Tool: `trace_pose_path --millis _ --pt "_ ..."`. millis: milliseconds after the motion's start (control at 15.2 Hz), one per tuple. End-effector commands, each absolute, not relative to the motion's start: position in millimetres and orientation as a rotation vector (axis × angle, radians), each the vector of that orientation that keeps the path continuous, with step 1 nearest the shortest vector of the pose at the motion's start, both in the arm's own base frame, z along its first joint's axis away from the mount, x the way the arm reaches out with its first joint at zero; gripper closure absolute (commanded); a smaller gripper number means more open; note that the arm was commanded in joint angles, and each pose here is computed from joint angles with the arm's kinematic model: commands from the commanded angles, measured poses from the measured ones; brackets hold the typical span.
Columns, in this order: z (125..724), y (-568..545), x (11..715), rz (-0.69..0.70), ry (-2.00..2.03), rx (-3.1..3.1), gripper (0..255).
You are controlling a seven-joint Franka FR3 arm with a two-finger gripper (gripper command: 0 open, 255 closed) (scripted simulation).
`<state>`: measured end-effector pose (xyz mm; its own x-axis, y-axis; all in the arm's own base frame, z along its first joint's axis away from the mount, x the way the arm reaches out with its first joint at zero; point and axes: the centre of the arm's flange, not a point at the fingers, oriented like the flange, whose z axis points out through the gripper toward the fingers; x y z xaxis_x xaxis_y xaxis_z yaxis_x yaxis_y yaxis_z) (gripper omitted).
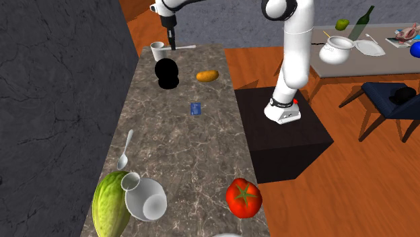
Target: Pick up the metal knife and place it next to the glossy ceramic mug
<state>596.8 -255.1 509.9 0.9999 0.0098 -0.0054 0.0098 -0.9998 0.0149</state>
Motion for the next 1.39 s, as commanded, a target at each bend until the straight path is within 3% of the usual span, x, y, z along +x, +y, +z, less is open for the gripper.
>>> trace_pose_path --millis 0,462,1320 --pt "514 -281 596 -0.008 0.017 3.127 255" --pt "514 -365 595 -0.008 0.017 3.127 255" --pt "445 -365 595 -0.008 0.017 3.127 255"
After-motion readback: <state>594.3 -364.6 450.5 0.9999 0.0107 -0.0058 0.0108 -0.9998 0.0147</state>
